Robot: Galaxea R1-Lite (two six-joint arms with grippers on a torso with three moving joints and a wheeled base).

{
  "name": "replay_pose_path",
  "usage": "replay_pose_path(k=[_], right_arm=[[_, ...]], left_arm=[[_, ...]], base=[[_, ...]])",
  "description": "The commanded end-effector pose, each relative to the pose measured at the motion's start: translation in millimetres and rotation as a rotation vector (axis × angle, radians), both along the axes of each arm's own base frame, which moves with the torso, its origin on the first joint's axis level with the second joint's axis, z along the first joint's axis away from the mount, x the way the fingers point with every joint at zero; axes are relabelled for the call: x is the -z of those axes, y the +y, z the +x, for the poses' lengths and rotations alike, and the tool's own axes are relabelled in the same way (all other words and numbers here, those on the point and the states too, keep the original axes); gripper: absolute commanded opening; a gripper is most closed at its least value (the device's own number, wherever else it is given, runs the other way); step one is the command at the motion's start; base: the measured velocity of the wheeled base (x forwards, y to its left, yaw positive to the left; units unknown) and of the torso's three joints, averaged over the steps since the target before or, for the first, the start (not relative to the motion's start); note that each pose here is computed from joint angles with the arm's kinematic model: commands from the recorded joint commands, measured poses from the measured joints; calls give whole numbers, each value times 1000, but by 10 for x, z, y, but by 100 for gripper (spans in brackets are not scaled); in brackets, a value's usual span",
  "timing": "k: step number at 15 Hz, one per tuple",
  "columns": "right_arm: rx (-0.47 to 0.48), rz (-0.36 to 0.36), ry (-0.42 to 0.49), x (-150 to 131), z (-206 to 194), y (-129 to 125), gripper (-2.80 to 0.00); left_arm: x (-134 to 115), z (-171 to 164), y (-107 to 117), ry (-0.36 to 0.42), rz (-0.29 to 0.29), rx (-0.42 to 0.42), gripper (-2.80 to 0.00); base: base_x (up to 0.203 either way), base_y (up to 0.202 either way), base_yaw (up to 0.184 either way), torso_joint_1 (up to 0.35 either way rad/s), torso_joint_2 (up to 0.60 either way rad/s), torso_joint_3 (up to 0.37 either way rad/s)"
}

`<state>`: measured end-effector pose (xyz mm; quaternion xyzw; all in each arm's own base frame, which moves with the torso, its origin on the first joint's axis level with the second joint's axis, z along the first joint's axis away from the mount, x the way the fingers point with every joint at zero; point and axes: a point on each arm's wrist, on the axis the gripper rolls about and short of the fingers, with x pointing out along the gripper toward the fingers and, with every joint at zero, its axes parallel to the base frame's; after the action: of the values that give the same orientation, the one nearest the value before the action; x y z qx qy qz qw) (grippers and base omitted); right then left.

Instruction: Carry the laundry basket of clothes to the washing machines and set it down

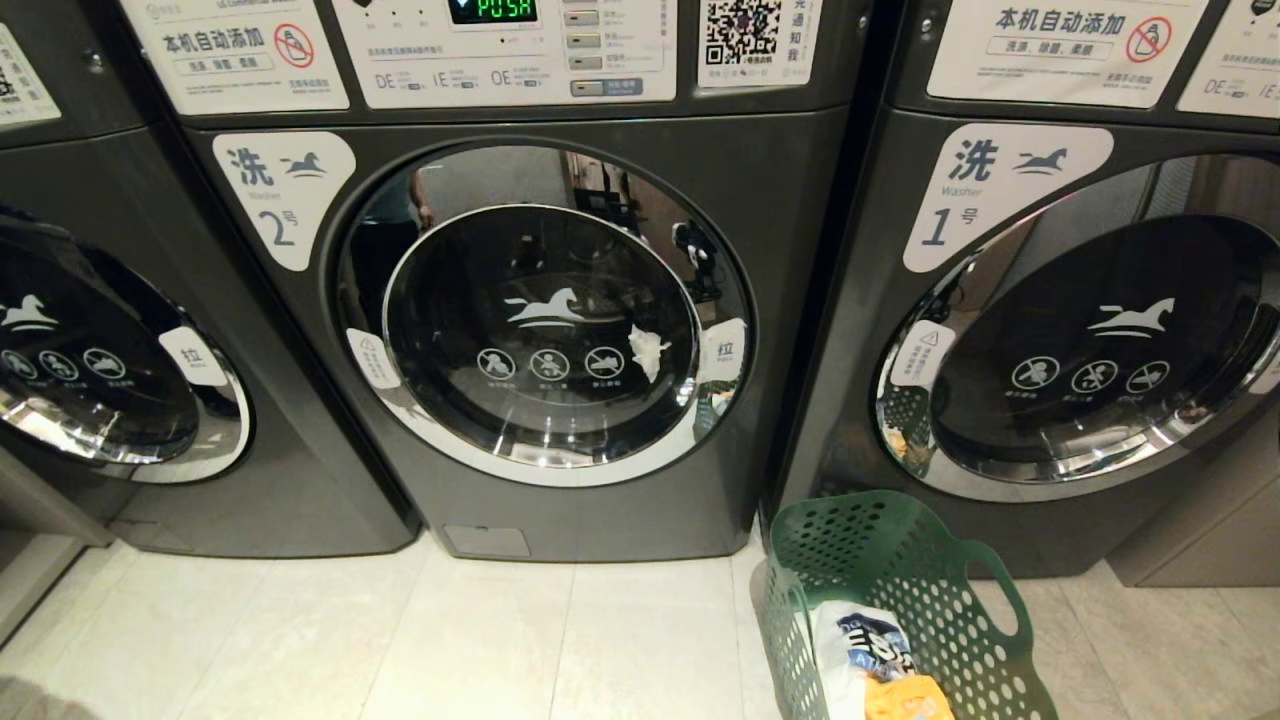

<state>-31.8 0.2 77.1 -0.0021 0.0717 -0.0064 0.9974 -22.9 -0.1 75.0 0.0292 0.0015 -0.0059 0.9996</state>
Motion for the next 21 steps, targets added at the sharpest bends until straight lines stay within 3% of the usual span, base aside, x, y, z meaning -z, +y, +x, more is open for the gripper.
replay_pose_path(k=[1, 21], right_arm=[[-1, 0, 2, 0, 1, 0, 0], [1, 0, 3, 2, 0, 0, 0]], left_arm=[[0, 0, 0, 0, 1, 1, 0], [0, 0, 0, 0, 0, -1, 0]], base=[[0, 0, 0, 0, 0, 0], [0, 0, 0, 0, 0, 0]])
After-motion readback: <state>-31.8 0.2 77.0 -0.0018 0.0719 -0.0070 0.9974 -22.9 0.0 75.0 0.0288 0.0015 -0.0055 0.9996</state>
